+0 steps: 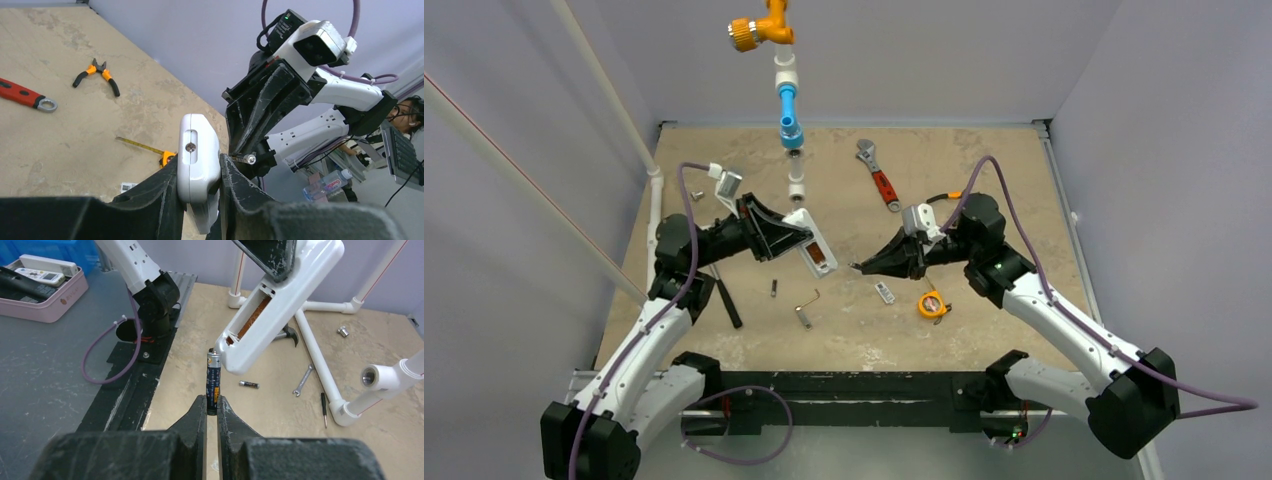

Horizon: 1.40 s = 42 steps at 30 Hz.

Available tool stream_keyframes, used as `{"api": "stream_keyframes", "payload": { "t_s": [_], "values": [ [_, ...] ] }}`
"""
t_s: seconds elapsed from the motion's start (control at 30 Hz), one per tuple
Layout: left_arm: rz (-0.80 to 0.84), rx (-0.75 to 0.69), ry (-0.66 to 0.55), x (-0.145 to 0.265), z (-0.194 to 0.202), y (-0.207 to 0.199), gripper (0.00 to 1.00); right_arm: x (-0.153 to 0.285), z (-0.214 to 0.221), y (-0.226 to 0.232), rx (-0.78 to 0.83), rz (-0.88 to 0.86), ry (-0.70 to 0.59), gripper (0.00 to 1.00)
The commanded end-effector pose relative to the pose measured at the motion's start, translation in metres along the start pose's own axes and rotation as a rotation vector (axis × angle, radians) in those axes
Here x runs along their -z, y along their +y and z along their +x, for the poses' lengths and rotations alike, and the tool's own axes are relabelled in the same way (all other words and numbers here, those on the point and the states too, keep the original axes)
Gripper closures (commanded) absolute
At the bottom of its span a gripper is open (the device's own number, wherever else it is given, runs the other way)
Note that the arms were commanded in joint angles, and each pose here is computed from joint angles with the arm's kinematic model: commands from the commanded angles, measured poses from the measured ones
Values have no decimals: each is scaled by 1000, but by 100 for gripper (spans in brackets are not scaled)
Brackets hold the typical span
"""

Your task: Load the batteries into the remote control

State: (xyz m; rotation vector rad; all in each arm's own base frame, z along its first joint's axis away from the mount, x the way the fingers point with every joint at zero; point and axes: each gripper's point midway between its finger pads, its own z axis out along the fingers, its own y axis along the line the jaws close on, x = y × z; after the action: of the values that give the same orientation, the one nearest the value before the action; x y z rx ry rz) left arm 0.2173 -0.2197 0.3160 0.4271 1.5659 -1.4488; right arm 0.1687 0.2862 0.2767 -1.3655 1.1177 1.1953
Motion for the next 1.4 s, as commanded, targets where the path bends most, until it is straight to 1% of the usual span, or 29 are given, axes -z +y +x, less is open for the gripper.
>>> {"api": "stream_keyframes", "payload": {
  "t_s": [0.0,0.13,0.43,0.67,0.77,0.83,0.87,0.93,1.0,1.1,1.17,1.27,1.37],
  "values": [
    [93,-164,-53,4,-12,-27,100,1,-13,-4,43,20,-15,100],
    [122,-187,-64,6,-12,-33,100,1,-14,-9,34,54,-21,100],
    [171,-230,-78,9,-14,-46,100,6,-15,-27,4,196,-43,100],
    [168,-226,-78,8,-15,-46,100,10,-15,-38,-27,279,-58,100],
    [109,-200,-80,5,-18,-36,100,12,-15,-46,-42,331,-66,100],
    [-9,-136,-81,2,-21,-15,100,15,-16,-56,-79,398,-85,100],
    [-75,-94,-89,2,-23,-3,100,19,-18,-65,-108,458,-109,100],
    [-197,13,-107,2,-22,21,100,27,-14,-81,-157,571,-143,100],
    [-267,127,-117,-1,-17,42,100,32,-11,-91,-187,645,-170,100],
    [-279,288,-121,-10,-8,60,100,30,-3,-99,-216,690,-162,100],
    [-270,370,-118,-18,0,67,100,21,0,-99,-208,680,-143,100],
    [-290,445,-95,-27,14,78,100,2,1,-94,-188,665,-111,100],
    [-332,486,-89,-31,23,84,100,-13,4,-88,-225,645,-100,100]
  ]
}}
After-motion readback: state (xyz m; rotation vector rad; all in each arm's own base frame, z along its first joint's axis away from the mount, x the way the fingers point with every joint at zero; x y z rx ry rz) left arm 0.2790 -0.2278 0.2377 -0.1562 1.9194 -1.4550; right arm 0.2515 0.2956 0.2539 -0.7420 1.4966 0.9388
